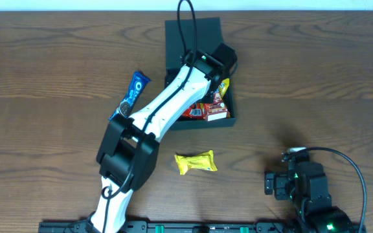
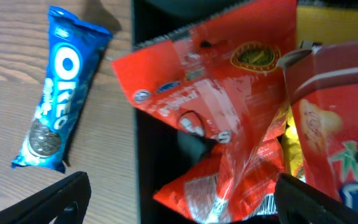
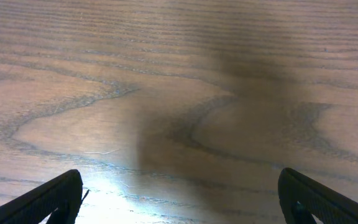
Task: Pack container
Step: 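Open the left gripper and push the Hello Panda box down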
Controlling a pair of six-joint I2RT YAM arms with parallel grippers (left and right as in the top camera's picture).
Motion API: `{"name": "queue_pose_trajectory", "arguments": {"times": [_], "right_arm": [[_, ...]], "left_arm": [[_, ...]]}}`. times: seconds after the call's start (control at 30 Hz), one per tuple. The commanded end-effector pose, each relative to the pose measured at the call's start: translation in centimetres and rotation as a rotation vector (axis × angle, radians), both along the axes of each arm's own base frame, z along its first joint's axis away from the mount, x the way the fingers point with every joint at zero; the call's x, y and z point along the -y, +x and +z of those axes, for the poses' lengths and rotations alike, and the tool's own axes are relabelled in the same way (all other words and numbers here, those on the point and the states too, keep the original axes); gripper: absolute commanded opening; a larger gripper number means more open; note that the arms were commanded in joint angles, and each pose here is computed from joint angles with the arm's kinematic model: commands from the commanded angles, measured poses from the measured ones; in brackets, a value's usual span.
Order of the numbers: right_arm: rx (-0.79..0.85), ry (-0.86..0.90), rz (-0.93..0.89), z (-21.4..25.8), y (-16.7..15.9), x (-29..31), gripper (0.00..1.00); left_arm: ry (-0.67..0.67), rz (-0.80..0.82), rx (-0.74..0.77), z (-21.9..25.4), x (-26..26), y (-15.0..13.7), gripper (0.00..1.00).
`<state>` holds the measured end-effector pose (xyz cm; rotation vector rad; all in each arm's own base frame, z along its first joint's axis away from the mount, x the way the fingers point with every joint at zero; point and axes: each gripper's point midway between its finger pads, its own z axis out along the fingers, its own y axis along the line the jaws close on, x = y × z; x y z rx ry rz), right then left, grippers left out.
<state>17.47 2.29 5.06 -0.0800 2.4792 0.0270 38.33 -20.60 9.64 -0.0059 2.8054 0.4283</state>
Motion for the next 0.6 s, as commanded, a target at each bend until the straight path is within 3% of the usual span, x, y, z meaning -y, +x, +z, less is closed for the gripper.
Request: {"name": "queue_pose_trajectory", "arguments": {"times": [0.0,0.57], "right_arm": [[0.002,0.01,-0.016,0.0,0.0,0.1,0.99],[0.002,0.01,-0.016,0.0,0.0,0.1,0.99]], "left_arm": [[0.008,0.027,-0.007,-0.9,-0.3,0.1,0.95],[-0.093,-0.051,0.012,-1.4,2.8,1.0,0.95]]}}
